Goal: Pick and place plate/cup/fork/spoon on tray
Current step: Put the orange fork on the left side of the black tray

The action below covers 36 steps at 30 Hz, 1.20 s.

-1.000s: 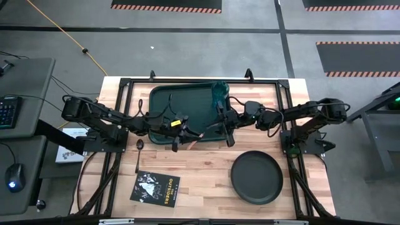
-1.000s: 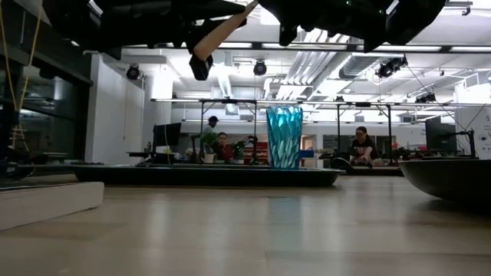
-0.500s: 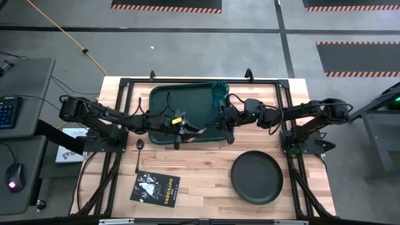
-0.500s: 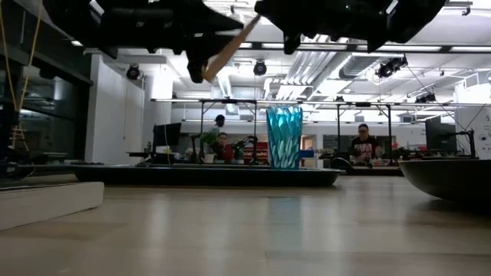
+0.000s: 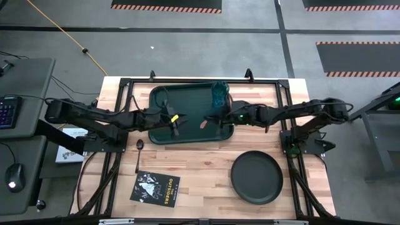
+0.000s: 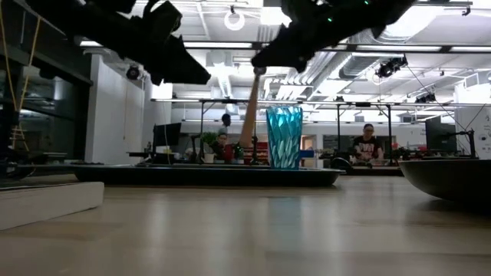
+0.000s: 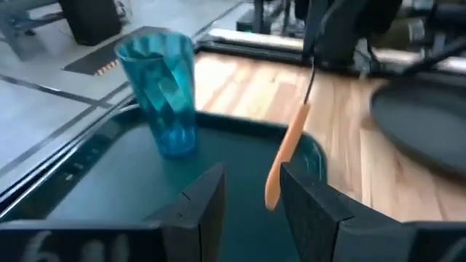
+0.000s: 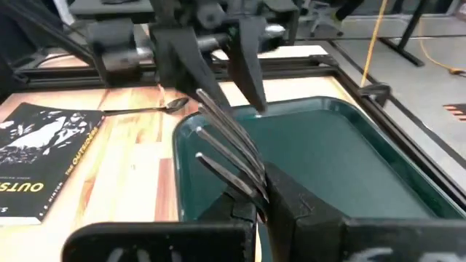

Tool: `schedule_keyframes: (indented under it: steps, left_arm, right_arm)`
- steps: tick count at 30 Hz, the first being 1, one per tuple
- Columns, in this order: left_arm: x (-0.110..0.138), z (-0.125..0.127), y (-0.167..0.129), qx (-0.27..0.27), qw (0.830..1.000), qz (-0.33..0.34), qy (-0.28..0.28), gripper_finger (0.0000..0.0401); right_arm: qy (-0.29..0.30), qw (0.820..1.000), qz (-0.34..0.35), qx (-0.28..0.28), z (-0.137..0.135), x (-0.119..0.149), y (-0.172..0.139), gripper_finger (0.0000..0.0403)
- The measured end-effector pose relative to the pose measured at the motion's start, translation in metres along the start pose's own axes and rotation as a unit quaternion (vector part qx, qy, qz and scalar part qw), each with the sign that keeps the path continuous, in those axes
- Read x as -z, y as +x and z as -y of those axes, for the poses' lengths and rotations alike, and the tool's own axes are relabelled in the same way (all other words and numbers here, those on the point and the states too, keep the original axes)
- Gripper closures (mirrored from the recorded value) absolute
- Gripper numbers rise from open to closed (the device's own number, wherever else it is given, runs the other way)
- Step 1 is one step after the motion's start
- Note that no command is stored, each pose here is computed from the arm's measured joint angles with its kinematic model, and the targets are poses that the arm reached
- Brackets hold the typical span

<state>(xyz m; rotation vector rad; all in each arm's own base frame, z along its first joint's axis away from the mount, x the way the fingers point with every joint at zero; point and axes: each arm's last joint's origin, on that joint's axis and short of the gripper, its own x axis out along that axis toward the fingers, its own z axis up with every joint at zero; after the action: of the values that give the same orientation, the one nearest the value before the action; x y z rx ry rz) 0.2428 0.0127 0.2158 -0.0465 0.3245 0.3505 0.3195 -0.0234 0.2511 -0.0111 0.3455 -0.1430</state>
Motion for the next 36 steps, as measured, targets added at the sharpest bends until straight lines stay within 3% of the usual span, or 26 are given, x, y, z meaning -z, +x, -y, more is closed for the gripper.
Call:
schedule_keyframes:
  steps: [10, 15, 24, 31, 36]
  left_arm:
    - [0.021, 0.027, 0.02, 0.043, 0.995, -0.016, 0.092, 0.0246]
    - [0.022, 0.03, 0.025, 0.019, 0.995, 0.0, 0.094, 0.0217]
    - [0.026, 0.034, 0.031, 0.059, 0.996, 0.006, 0.069, 0.0187]
    - [0.025, 0.03, 0.034, 0.063, 0.997, 0.01, 0.05, 0.0208]
    - [0.025, 0.027, 0.035, 0.089, 0.995, 0.006, 0.04, 0.0282]
  right_arm:
    - [-0.024, 0.998, -0.006, -0.049, -0.008, -0.012, 0.032, 0.0403]
    - [-0.028, 0.998, -0.005, -0.062, -0.009, -0.013, 0.032, 0.0403]
    - [-0.033, 0.997, 0.019, -0.066, -0.012, -0.018, 0.031, 0.0403]
    - [-0.036, 0.995, 0.023, -0.088, -0.017, -0.019, 0.031, 0.0403]
    - [-0.034, 0.995, 0.031, -0.092, -0.017, -0.02, 0.031, 0.0403]
